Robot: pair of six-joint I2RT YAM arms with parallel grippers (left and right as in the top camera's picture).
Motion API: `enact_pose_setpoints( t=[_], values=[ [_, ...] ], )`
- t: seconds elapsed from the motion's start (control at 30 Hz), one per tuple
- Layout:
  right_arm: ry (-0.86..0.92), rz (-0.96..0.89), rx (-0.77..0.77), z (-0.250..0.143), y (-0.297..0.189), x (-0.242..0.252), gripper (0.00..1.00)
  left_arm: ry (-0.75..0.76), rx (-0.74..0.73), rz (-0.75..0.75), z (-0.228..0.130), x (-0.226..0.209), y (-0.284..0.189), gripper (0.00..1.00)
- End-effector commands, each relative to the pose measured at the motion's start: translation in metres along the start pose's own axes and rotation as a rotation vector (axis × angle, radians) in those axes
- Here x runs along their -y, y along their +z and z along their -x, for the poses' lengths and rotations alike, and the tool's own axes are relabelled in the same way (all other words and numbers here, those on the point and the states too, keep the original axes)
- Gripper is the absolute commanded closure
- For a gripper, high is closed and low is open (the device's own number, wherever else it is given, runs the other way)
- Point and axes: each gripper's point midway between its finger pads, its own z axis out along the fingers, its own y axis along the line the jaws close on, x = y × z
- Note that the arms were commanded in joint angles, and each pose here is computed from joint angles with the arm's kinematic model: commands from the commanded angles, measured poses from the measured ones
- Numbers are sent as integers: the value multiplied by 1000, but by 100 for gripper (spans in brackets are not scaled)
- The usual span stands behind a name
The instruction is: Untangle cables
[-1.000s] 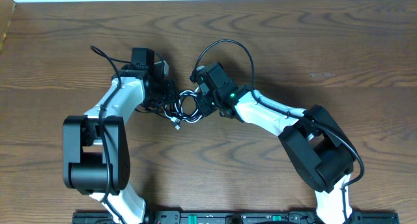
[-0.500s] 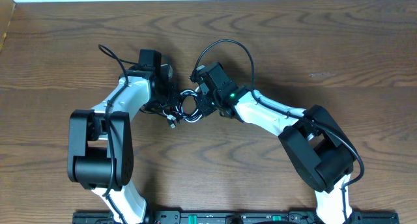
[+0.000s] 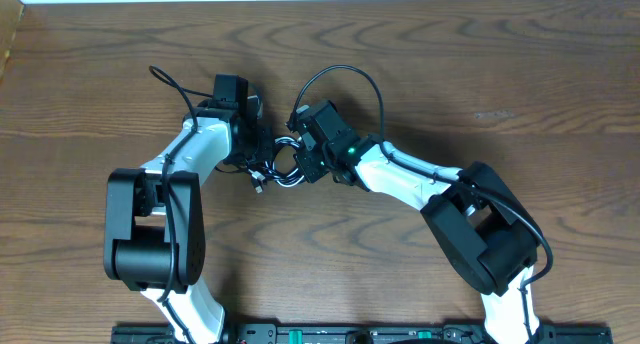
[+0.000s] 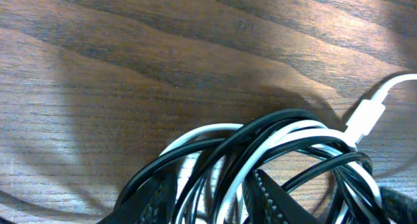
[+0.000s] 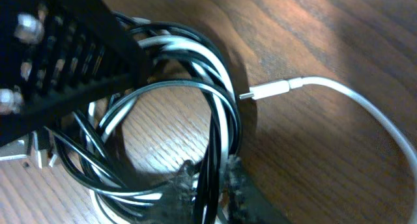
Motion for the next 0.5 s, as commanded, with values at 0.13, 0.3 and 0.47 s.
enact_pose_setpoints(
  t=[0.13,0.3,0.47],
  values=[
    [4,-9,-28,-11,9,2,77,-14,-34,68,-10,-18,12,61],
    [4,-10,-29,-11,9,3,94,-14,-32,67,-9,-18,12,61],
    [10,-12,-17,-7,5,6,99,-13,-31,70,-9,-18,12,61]
  ],
)
